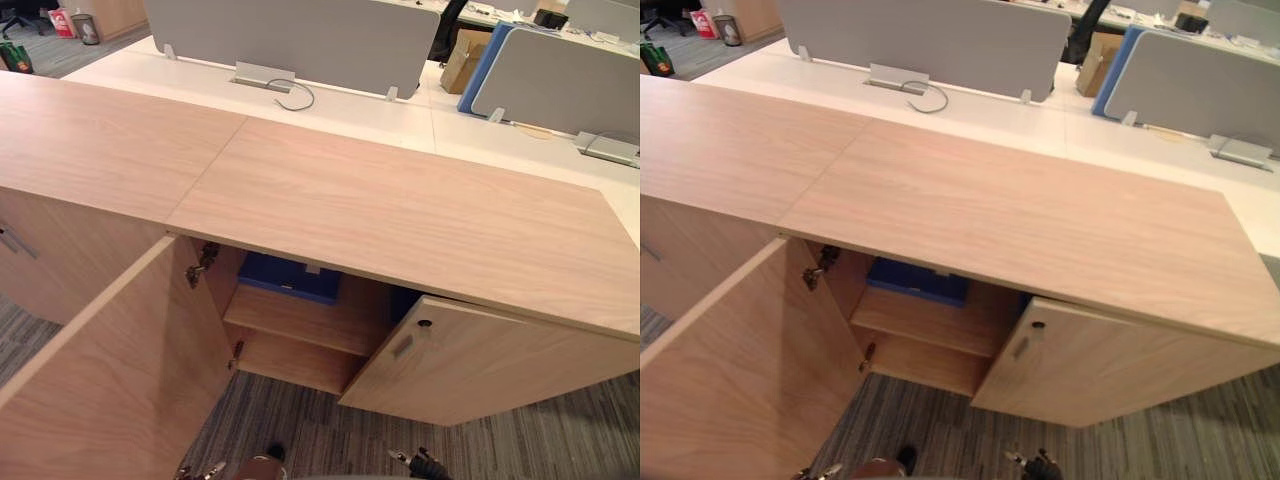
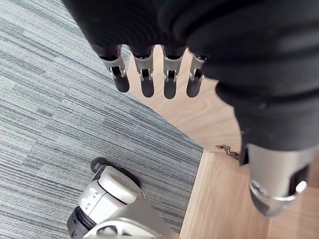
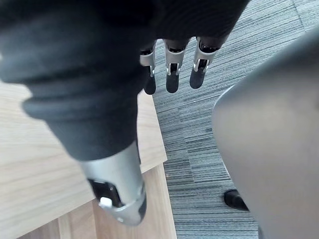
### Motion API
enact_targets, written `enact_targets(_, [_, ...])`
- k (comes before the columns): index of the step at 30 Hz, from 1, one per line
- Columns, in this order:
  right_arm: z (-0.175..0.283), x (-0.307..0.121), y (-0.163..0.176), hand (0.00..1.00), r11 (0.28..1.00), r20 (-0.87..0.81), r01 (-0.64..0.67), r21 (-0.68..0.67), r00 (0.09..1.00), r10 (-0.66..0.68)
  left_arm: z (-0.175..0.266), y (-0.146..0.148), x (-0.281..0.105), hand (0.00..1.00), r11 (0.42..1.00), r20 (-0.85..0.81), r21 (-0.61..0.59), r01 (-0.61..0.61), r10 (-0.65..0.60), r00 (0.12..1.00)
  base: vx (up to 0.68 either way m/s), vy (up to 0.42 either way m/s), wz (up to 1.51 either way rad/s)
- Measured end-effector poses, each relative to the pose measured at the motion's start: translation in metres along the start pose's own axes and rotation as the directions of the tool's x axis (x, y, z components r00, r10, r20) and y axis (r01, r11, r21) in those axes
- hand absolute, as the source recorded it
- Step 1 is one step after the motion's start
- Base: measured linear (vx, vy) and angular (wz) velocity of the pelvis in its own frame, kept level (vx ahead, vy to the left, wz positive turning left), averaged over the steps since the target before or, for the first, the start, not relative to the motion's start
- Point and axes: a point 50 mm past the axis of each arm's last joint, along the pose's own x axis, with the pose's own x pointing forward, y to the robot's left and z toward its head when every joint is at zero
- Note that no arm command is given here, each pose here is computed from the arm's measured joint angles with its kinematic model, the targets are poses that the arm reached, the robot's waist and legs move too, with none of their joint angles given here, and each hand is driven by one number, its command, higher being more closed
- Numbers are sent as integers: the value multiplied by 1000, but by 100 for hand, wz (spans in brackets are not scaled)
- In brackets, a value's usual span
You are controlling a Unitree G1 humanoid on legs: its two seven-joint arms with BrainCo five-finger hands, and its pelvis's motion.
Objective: Walk over to the cabinet, pick up the folder, carry it to the office cabinet, place the folder inside the office cabinet, then close the office cabinet door
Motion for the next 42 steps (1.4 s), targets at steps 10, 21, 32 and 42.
enact_targets(10, [3, 3, -5, 0, 998, -22, 22, 54, 1000, -21, -18, 4, -2, 0, 997, -82, -77, -26, 20, 996, 60, -172, 10])
enact_targets(21, [13, 3, 1, 0, 1000, 41, -4, -5, 999, 4, 34, -12, 4, 0, 998, 109, -55, 19, -13, 994, -111, -33, 58])
enact_targets(32, [11, 4, -19, 0, 964, 2, 106, 245, 994, -109, -32, -7, -9, 0, 997, -118, -75, 31, -40, 992, 6, 130, 43])
enact_targets(42, [15, 6, -11, 0, 987, 0, 64, 150, 998, -65, -48, -3, -12, 0, 992, -186, -123, 21, -44, 981, 44, -73, 14])
